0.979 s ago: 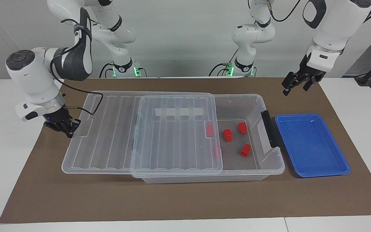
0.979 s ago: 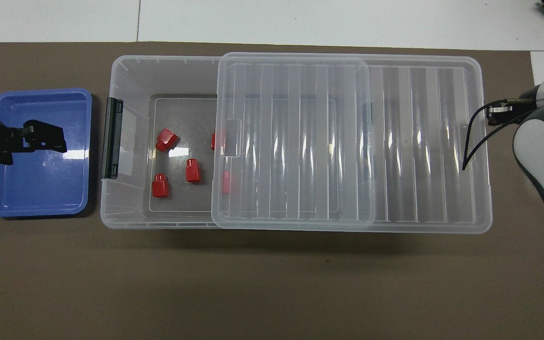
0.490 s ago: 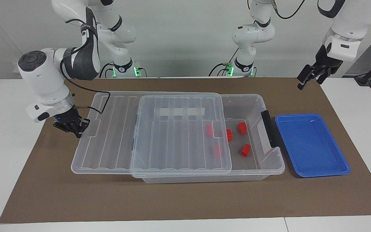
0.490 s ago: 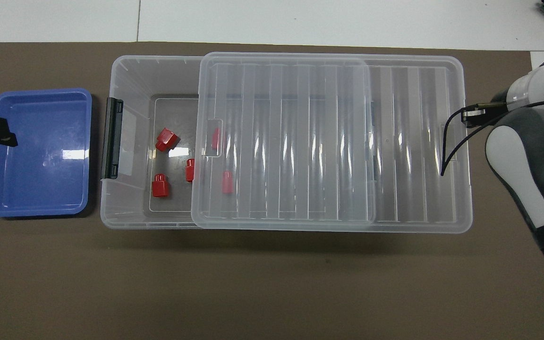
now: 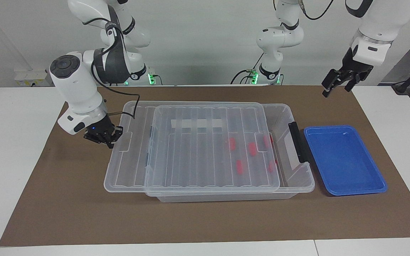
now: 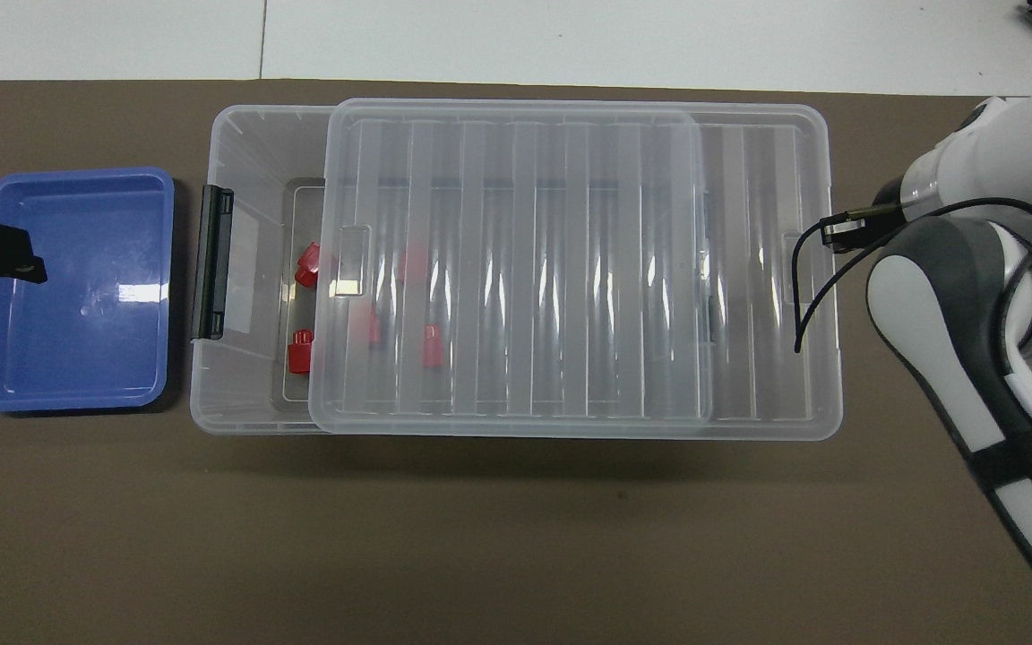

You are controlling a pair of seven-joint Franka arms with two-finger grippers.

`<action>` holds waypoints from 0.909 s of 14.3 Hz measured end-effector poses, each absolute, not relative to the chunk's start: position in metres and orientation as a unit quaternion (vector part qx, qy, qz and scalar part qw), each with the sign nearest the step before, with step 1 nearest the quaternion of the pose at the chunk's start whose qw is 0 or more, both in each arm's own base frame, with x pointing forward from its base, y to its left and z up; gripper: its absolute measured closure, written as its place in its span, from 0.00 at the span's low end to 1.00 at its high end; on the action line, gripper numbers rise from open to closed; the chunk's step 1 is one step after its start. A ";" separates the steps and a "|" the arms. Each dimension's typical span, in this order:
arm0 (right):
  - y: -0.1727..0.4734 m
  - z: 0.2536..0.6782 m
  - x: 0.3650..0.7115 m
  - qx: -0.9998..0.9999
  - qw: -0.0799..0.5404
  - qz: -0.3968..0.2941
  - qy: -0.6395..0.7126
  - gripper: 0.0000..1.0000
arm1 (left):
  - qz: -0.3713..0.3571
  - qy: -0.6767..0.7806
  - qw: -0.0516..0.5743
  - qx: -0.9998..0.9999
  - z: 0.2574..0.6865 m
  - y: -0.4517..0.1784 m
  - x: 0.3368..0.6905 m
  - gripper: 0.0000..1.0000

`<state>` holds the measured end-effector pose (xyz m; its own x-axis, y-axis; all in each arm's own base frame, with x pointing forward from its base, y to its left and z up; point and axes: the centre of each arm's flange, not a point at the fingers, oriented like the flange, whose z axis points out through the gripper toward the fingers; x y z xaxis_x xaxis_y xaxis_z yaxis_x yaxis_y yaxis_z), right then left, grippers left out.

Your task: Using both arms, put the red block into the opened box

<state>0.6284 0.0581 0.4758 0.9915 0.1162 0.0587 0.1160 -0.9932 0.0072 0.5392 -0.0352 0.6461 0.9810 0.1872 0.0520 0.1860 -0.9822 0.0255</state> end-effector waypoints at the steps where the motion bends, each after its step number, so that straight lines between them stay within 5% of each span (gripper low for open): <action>1: 0.070 0.476 0.627 0.998 0.001 0.029 0.062 0.99 | 0.027 0.089 0.010 0.996 0.646 -0.041 0.539 0.00; 13: 0.143 0.474 0.608 0.997 -0.001 0.024 0.068 0.99 | 0.019 0.099 0.009 0.995 0.643 -0.030 0.538 0.00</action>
<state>0.6077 0.1426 0.4745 0.9895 0.1364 0.0482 0.1364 -0.9906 0.0020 0.5382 -0.0298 0.6433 0.9798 0.1968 0.0355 0.1961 -0.9803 0.0219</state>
